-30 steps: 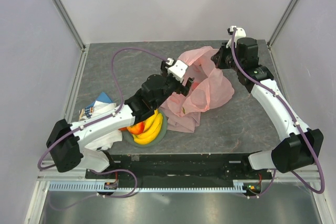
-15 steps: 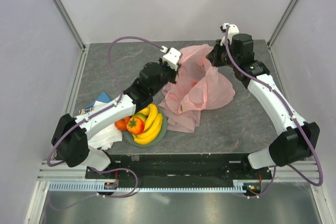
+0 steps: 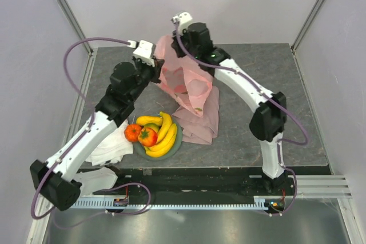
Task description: Place the fruits into the plastic bag
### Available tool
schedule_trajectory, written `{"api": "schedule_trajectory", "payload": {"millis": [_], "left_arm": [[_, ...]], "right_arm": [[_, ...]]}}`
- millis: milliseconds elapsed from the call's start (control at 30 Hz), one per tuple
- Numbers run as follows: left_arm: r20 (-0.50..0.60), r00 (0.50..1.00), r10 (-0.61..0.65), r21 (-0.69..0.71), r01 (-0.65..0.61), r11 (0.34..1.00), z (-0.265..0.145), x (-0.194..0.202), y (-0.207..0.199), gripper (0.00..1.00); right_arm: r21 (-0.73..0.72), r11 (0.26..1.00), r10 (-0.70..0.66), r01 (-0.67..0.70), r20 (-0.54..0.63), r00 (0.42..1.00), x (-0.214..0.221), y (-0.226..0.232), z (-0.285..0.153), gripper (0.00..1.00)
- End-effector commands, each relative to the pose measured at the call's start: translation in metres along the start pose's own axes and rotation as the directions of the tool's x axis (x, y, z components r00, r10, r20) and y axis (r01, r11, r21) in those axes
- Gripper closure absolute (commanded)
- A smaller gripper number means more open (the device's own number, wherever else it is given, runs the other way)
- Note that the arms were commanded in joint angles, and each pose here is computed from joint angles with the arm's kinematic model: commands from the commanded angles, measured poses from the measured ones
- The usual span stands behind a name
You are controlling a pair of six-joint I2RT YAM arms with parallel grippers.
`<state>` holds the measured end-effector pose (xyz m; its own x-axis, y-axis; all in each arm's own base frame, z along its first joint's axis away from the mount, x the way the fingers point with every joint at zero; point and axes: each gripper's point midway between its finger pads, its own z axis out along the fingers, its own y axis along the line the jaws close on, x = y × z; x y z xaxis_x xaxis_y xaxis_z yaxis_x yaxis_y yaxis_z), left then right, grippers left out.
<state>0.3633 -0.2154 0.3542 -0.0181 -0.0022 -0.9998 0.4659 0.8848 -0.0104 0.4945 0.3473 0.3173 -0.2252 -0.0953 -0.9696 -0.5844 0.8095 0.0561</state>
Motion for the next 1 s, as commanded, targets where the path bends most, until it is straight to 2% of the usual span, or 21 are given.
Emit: {"api": "schedule_trajectory", "payload": {"millis": [0,33,100,167,233,267,333,367,433,467,500,533,567,600,667,733,800,833,867,967], "left_arm": [[-0.084,0.996,-0.018,-0.1,0.01,0.995,-0.041,0.007,0.03,0.98],[-0.114,0.993,-0.017,-0.111,0.004,0.994,-0.046,0.014,0.034,0.98],[-0.165,0.986,-0.002,-0.113,-0.017,0.993,-0.056,0.024,0.037,0.99],[-0.26,0.965,0.006,-0.112,-0.036,0.993,-0.067,0.049,0.043,0.98],[-0.328,0.945,-0.007,-0.119,-0.034,0.992,-0.074,0.068,0.05,0.98],[-0.359,0.933,0.013,-0.111,-0.057,0.992,-0.077,0.08,0.054,0.98],[-0.376,0.927,-0.005,-0.129,-0.047,0.99,-0.077,0.091,0.063,0.98],[-0.386,0.922,-0.021,-0.138,-0.035,0.99,-0.077,0.098,0.065,0.98],[-0.407,0.909,-0.084,-0.144,0.027,0.989,-0.07,0.109,0.073,0.98],[-0.398,0.908,-0.13,-0.154,0.074,0.985,-0.066,0.107,0.076,0.99],[-0.399,0.901,-0.17,-0.176,0.107,0.979,-0.065,0.109,0.086,0.98],[-0.416,0.888,-0.195,-0.142,0.149,0.979,-0.061,0.114,0.081,0.98],[-0.414,0.883,-0.221,-0.142,0.177,0.974,-0.059,0.115,0.081,0.98],[-0.413,0.88,-0.234,-0.132,0.196,0.972,-0.058,0.116,0.081,0.98],[-0.416,0.876,-0.244,-0.134,0.207,0.969,-0.058,0.119,0.08,0.99],[-0.411,0.878,-0.244,-0.146,0.201,0.969,-0.06,0.119,0.082,0.98],[-0.405,0.882,-0.242,-0.155,0.194,0.969,-0.063,0.118,0.084,0.98],[-0.401,0.885,-0.238,-0.154,0.191,0.969,-0.064,0.117,0.084,0.98],[-0.393,0.889,-0.236,-0.154,0.189,0.97,-0.066,0.114,0.084,0.98],[-0.393,0.89,-0.231,-0.149,0.186,0.971,-0.068,0.115,0.083,0.98]], "right_arm": [[-0.033,0.994,-0.105,0.108,0.076,0.992,-0.007,0.057,0.041,0.91],[-0.037,0.994,-0.104,0.107,0.079,0.991,-0.004,0.064,0.047,0.89],[-0.047,0.994,-0.092,0.096,0.073,0.993,0.008,0.076,0.058,0.75],[-0.056,0.997,-0.051,0.054,0.053,0.997,0.023,0.08,0.063,0.59],[-0.073,0.997,-0.036,0.038,0.04,0.999,0.031,0.084,0.062,0.5],[-0.075,0.997,-0.028,0.029,0.011,1.0,0.046,0.084,0.062,0.42],[-0.081,0.996,-0.025,0.026,0.009,1.0,0.043,0.084,0.052,0.33],[-0.079,0.997,-0.028,0.026,-0.023,0.999,0.058,0.082,0.049,0.29],[-0.071,0.997,-0.017,0.017,-0.001,1.0,0.042,0.081,0.031,0.24],[-0.054,0.998,-0.013,0.012,-0.024,1.0,0.053,0.077,0.026,0.22],[-0.041,0.999,0.01,-0.01,0.003,1.0,0.036,0.074,0.01,0.21],[-0.026,0.999,0.023,-0.023,0.009,1.0,0.032,0.07,0.002,0.2],[-0.001,1.0,0.031,-0.031,-0.016,0.999,0.043,0.064,-0.005,0.18],[0.004,0.998,0.056,-0.056,0.019,0.998,0.025,0.061,-0.024,0.16],[0.015,0.998,0.068,-0.068,0.021,0.997,0.024,0.057,-0.05,0.07],[0.021,0.996,0.089,-0.09,0.009,0.996,0.031,0.055,-0.065,0.02],[0.071,0.992,0.107,-0.107,-0.001,0.994,0.045,0.044,-0.088,0.02],[0.102,0.987,0.127,-0.122,-0.036,0.991,0.067,0.039,-0.094,0.02],[0.122,0.983,0.14,-0.136,-0.016,0.99,0.063,0.034,-0.106,0.02],[0.215,0.963,0.179,-0.164,-0.056,0.982,0.094,0.018,-0.12,0.02]]}}
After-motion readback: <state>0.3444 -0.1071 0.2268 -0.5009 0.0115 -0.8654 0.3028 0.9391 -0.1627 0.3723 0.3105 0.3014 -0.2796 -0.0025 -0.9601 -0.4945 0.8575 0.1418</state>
